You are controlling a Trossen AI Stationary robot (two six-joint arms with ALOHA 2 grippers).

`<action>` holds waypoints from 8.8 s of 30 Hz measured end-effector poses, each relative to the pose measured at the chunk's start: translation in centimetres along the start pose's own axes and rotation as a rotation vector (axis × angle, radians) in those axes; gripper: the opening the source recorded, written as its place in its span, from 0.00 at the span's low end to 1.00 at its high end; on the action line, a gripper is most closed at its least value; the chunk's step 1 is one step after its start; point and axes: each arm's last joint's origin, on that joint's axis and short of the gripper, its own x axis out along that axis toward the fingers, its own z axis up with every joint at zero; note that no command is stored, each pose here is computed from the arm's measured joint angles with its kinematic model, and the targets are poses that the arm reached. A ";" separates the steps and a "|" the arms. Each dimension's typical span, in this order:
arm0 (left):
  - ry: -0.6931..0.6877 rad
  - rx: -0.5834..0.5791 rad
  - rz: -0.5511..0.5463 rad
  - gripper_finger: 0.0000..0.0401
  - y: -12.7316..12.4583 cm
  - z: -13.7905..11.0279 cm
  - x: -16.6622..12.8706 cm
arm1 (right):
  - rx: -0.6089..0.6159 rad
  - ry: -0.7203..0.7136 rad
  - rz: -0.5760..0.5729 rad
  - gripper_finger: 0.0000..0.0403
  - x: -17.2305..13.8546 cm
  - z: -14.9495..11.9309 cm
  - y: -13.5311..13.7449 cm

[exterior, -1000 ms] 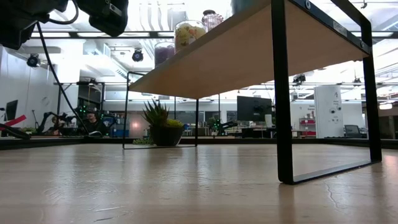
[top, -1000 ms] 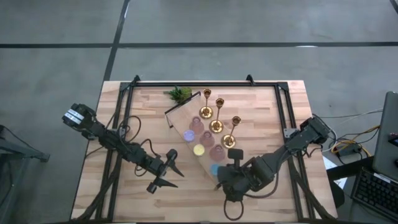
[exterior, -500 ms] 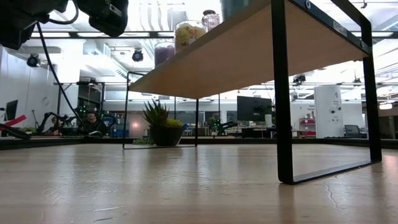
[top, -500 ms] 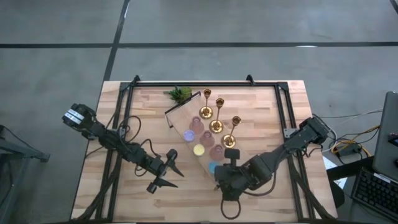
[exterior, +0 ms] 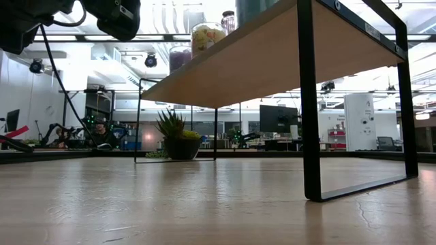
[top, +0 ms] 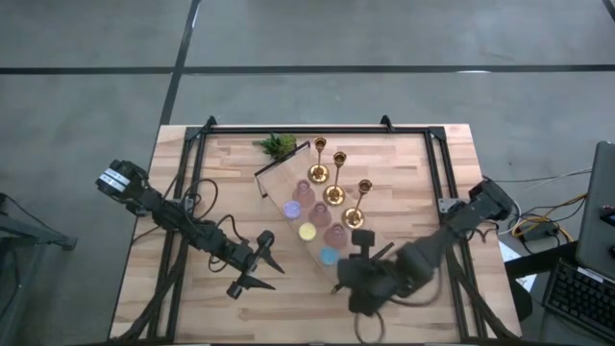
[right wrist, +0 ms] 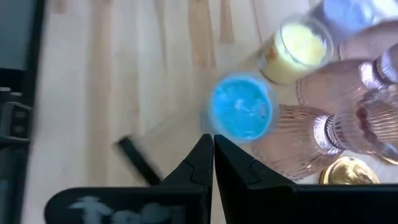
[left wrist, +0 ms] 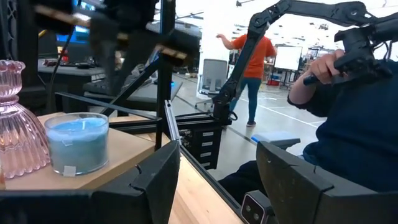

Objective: Pick & Place candle stick holders
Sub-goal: Put the blue scented candle on the shelf aligned with the yellow scented candle, then return to Home Position

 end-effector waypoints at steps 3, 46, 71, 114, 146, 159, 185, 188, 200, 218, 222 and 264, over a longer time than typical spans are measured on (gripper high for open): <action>0.000 0.001 0.000 0.54 0.0 0.0 0.0 | -0.043 -0.062 -0.017 0.02 -1.5 -0.8 1.4; -0.005 0.001 0.062 0.54 0.3 0.0 0.0 | 0.034 -0.906 0.613 0.27 -6.5 -19.4 -10.4; -0.028 0.014 0.182 0.54 0.7 1.0 -6.4 | 0.090 -0.879 0.315 0.84 -5.4 -22.6 -14.1; -0.053 -0.009 0.419 0.54 3.1 1.4 -15.8 | 0.170 -0.985 0.085 0.78 -1.8 -27.0 -16.3; -0.043 -0.008 0.422 0.54 3.1 1.3 -15.8 | 0.056 -0.982 0.162 0.79 0.2 -27.9 -15.0; -0.042 -0.008 0.422 0.54 3.1 1.3 -15.8 | -0.047 -0.999 0.280 0.79 0.1 -28.0 -14.6; -0.035 -0.007 0.423 0.54 3.1 1.2 -15.8 | 0.037 -0.885 0.243 0.79 1.2 -28.1 -14.0; -0.035 -0.008 0.423 0.54 3.1 1.2 -15.8 | 0.003 -0.890 0.236 0.80 1.2 -28.1 -14.0; -0.035 -0.007 0.423 0.54 3.1 1.2 -15.8 | -0.095 -0.947 0.302 0.81 0.7 -28.1 -14.0; -0.005 -0.007 0.428 0.54 3.2 0.9 -15.8 | -0.081 -1.067 0.345 0.81 0.0 -27.8 -14.5; -0.005 -0.007 0.427 0.54 3.2 0.9 -15.8 | -0.170 -1.075 0.295 0.80 0.0 -27.8 -14.5; -0.002 -0.007 0.428 0.54 3.2 0.9 -15.8 | 0.071 -0.986 0.235 0.87 2.9 -26.3 -19.5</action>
